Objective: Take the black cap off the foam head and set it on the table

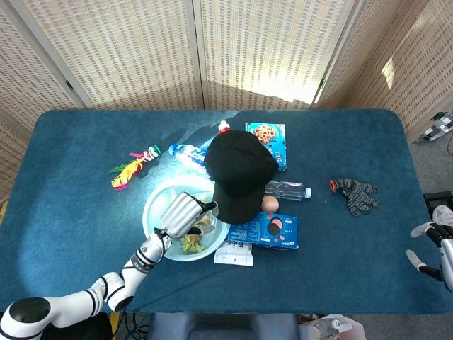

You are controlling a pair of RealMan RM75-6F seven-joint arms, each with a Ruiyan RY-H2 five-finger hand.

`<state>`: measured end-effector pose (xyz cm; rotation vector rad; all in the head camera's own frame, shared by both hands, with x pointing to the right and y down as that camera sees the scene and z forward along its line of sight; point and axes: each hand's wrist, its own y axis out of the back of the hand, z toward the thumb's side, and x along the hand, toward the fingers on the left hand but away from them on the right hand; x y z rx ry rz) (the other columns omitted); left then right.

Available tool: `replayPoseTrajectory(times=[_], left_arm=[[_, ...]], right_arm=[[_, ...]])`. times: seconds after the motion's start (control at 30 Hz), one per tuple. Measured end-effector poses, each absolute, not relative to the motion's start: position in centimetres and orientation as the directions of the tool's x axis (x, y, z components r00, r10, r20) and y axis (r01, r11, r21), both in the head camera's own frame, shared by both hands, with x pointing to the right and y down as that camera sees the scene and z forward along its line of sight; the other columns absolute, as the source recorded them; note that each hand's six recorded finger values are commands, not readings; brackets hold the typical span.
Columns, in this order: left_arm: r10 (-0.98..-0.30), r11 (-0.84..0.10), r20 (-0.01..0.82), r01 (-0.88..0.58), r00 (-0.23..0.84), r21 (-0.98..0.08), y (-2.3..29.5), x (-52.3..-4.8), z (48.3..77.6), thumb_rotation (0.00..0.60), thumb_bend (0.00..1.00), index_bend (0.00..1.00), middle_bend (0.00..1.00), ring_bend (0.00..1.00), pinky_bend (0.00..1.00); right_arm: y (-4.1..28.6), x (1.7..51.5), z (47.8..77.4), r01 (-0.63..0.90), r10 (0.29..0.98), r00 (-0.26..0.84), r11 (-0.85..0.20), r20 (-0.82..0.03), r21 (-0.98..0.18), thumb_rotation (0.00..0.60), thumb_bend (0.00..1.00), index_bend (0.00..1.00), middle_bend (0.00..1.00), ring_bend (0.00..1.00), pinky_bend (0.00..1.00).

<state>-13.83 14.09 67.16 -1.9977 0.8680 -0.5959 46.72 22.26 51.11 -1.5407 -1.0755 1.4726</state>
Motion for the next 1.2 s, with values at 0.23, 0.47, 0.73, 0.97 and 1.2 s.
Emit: replayPoseTrajectory(times=[0.23, 0.47, 0.73, 0.97, 1.2], left_arm=[[-0.771, -0.403, 0.105, -0.353, 0.628, -0.844, 14.4, -13.0, 68.1, 0.6, 0.07, 0.54, 0.87, 0.93, 0.95], [-0.781, -0.405, 0.11, -0.365, 0.615, -0.838, 14.6, -11.9, 68.4, 0.6, 0.07, 0.53, 0.87, 0.93, 0.95], [-0.805, -0.408, 0.125, -0.387, 0.58, -0.827, 14.5, -11.1, 68.6, 0.6, 0.07, 0.53, 0.87, 0.94, 0.96], [-0.803, -0.421, 0.14, -0.384, 0.579, -0.822, 14.7, -10.7, 68.8, 0.6, 0.07, 0.52, 0.87, 0.94, 0.96], [-0.81, -0.423, 0.144, -0.396, 0.569, -0.815, 14.6, -10.4, 68.8, 0.6, 0.07, 0.52, 0.87, 0.95, 0.97]], right_arm=[[22.5, 46.9, 50.9, 0.079, 0.926, -0.016, -0.375, -0.378, -0.924, 0.6, 0.24, 0.49, 0.44, 0.41, 0.52], [22.8, 47.2, 50.7, 0.077, 0.926, -0.025, -0.373, -0.376, -0.925, 0.6, 0.24, 0.49, 0.44, 0.41, 0.52], [23.2, 47.7, 50.4, 0.079, 0.927, -0.039, -0.37, -0.374, -0.926, 0.6, 0.24, 0.49, 0.44, 0.41, 0.52], [23.5, 48.0, 50.3, 0.081, 0.927, -0.047, -0.367, -0.371, -0.927, 0.6, 0.24, 0.49, 0.44, 0.41, 0.52], [23.5, 48.1, 50.3, 0.083, 0.927, -0.048, -0.366, -0.371, -0.927, 0.6, 0.24, 0.49, 0.44, 0.41, 0.52]])
